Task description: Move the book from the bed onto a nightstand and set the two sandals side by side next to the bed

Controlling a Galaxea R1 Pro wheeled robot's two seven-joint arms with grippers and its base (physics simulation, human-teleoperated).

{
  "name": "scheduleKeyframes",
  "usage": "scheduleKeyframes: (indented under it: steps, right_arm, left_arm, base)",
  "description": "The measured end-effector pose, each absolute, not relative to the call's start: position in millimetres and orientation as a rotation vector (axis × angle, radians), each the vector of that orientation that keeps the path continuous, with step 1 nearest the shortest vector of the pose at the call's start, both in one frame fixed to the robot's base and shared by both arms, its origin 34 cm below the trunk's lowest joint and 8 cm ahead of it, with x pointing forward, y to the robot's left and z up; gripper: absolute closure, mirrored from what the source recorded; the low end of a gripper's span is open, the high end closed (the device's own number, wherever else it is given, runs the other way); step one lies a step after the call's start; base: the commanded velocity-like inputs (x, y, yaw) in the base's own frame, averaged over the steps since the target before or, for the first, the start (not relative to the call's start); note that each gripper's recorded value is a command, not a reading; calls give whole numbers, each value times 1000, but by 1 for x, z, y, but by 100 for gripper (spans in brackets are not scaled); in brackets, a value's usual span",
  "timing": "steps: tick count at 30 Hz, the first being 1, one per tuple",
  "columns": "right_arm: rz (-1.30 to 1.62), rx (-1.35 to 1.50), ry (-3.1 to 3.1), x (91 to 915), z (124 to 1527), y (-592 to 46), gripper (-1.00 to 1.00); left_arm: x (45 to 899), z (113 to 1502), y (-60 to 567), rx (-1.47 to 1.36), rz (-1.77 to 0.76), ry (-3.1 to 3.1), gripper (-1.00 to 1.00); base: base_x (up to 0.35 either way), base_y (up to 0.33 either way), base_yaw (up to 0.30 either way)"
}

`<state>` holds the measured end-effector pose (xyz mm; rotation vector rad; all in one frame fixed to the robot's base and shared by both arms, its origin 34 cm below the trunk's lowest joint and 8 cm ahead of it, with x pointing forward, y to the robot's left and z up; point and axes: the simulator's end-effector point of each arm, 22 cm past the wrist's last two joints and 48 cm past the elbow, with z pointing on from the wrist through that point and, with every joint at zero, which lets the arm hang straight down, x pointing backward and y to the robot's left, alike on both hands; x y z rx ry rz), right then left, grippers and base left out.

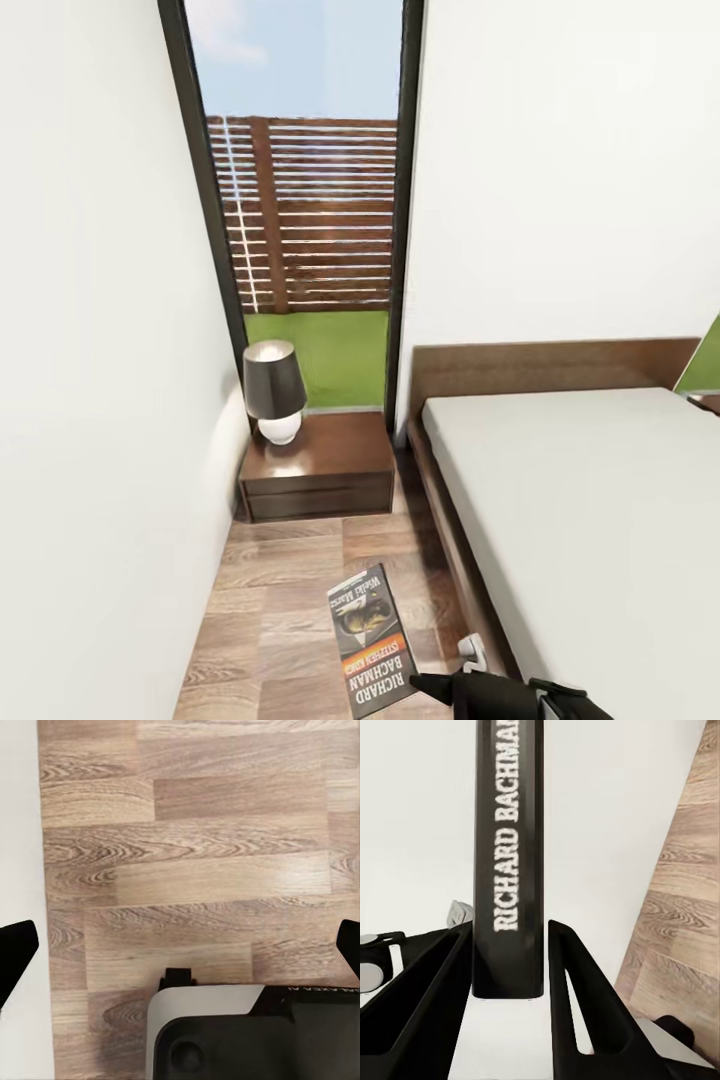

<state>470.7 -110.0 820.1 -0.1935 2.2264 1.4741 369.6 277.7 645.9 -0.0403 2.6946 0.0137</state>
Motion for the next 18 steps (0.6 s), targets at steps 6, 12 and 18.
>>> scheduleKeyframes:
  steps: [6,12,18]
  right_arm:
    - [1477,-194,2226,470,820,-108,100]
    - [1480,-194,2225,470,820,-105,100]
    - [1485,-197,2224,470,820,-98,100]
  left_arm:
    - [369,646,278,-39,14,2695,-100]
    - [369,646,278,-41,15,2695,-100]
    - [369,646,278,-43,15,2694,-100]
  base:
    - [241,0,0]
    - [261,9,0]
    - [265,65,0]
